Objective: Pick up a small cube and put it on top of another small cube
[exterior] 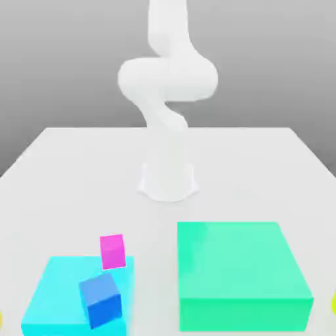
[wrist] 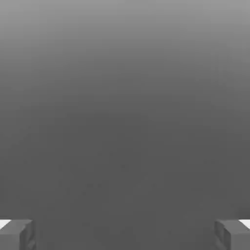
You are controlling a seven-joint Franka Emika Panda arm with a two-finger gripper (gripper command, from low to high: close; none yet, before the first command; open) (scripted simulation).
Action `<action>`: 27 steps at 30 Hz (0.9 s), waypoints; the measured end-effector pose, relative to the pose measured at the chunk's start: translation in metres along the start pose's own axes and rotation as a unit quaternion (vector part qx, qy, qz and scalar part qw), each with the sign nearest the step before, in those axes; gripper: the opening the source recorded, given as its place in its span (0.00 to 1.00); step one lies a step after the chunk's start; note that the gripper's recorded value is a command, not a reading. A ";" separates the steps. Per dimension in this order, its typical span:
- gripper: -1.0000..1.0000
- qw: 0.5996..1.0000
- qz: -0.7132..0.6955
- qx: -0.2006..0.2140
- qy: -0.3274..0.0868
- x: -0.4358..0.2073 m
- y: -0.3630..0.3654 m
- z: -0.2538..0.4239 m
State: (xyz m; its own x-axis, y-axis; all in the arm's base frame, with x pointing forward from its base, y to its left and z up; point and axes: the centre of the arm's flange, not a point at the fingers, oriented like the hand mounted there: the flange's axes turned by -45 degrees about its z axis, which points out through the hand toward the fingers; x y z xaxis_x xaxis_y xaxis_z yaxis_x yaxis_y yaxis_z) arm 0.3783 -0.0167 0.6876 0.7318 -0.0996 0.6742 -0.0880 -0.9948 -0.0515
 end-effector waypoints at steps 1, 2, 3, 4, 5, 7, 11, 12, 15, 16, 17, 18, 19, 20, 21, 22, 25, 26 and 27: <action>0.50 1.000 0.019 -0.006 -0.012 0.003 0.007 0.017; 0.50 0.999 0.036 -0.011 -0.023 0.006 0.015 0.033; 0.50 0.998 0.054 -0.017 -0.034 0.008 0.022 0.049; 0.50 0.996 0.072 -0.023 -0.045 0.009 0.030 0.065; 0.50 0.994 0.089 -0.029 -0.055 0.009 0.039 0.081; 0.50 0.989 0.124 -0.041 -0.076 0.009 0.056 0.113; 0.50 0.972 0.194 -0.067 -0.115 0.000 0.095 0.175; 0.50 0.967 0.212 -0.074 -0.124 -0.004 0.106 0.190; 0.50 0.948 0.264 -0.095 -0.152 -0.019 0.137 0.235; 0.50 0.941 0.281 -0.103 -0.160 -0.026 0.149 0.249; 0.50 0.932 0.301 -0.112 -0.168 -0.034 0.164 0.263; 0.50 0.924 0.319 -0.119 -0.177 -0.042 0.175 0.277; 0.50 0.914 0.337 -0.128 -0.184 -0.051 0.189 0.290; 0.50 0.905 0.355 -0.136 -0.192 -0.060 0.202 0.303; 0.50 0.896 0.371 -0.143 -0.200 -0.070 0.212 0.316; 0.50 0.886 0.386 -0.150 -0.208 -0.080 0.221 0.329; 0.50 0.856 0.430 -0.172 -0.231 -0.115 0.250 0.367; 0.50 0.844 0.445 -0.179 -0.238 -0.127 0.260 0.379; 0.50 0.833 0.460 -0.187 -0.245 -0.141 0.270 0.390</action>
State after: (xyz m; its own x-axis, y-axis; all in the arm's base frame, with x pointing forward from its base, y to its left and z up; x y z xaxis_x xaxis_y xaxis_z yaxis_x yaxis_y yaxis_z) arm 0.5148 -0.2798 0.2914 0.4177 -0.9041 0.0901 -0.9013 -0.4248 -0.0847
